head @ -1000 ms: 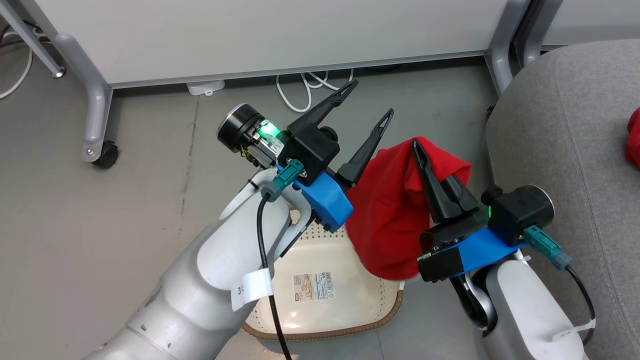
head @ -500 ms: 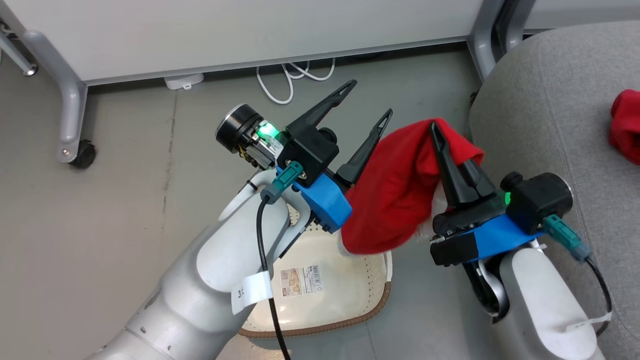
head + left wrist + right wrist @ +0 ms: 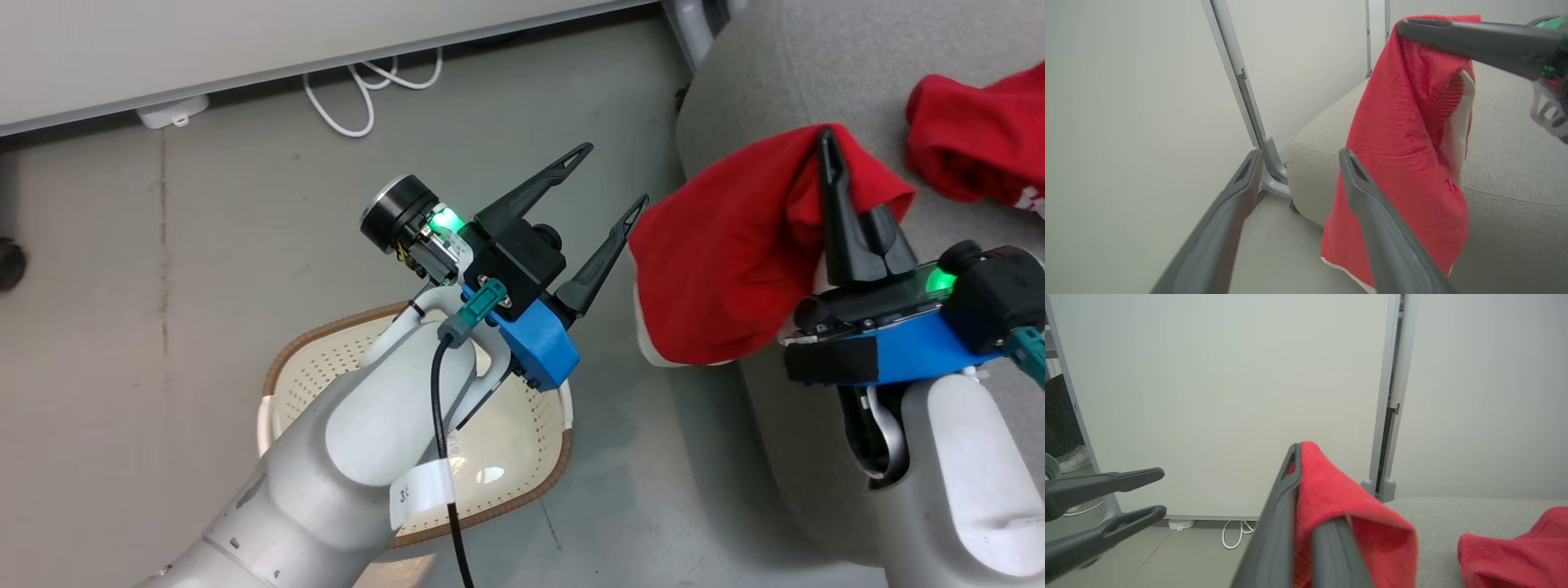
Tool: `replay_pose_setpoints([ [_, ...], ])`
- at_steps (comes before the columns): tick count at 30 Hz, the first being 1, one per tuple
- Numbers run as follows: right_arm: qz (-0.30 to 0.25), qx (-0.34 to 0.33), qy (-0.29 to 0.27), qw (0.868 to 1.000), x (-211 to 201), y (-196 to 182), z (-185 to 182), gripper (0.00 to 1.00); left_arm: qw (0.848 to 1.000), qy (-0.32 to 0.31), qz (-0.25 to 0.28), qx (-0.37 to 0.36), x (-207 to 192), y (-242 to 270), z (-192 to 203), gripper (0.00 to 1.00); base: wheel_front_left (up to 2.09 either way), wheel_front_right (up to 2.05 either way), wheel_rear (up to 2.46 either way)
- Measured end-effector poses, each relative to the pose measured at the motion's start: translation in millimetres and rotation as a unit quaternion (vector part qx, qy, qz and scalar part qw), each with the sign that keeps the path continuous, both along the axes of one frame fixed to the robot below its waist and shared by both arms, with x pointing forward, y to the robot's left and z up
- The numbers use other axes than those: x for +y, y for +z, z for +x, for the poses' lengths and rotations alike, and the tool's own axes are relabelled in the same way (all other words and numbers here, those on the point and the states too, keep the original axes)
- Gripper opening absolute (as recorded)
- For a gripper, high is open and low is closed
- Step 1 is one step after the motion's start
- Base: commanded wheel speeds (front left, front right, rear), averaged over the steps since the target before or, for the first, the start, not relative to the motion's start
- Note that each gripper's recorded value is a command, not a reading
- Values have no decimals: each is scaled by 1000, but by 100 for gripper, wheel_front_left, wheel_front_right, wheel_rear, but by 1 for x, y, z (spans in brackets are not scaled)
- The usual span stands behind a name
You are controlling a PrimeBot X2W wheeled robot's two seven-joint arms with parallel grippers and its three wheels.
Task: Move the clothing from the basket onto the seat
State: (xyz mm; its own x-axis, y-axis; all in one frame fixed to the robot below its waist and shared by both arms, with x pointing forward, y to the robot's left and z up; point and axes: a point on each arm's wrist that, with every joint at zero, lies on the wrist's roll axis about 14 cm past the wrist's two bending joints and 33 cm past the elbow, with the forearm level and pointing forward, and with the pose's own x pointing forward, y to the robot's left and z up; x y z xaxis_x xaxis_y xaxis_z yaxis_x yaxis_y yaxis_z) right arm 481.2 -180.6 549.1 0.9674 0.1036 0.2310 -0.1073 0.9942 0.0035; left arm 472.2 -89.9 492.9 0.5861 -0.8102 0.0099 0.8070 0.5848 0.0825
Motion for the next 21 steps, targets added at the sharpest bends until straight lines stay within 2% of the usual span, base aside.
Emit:
replay_pose_setpoints([
  [13,-30,23,-136,990,-96,-10,-39,0,995,-94,-18,26,-61,-25,-21,100,0,0,0],
  [21,-34,41,-169,984,-114,-19,-56,0,991,-124,-24,36,-78,-32,-31,100,0,0,0],
])
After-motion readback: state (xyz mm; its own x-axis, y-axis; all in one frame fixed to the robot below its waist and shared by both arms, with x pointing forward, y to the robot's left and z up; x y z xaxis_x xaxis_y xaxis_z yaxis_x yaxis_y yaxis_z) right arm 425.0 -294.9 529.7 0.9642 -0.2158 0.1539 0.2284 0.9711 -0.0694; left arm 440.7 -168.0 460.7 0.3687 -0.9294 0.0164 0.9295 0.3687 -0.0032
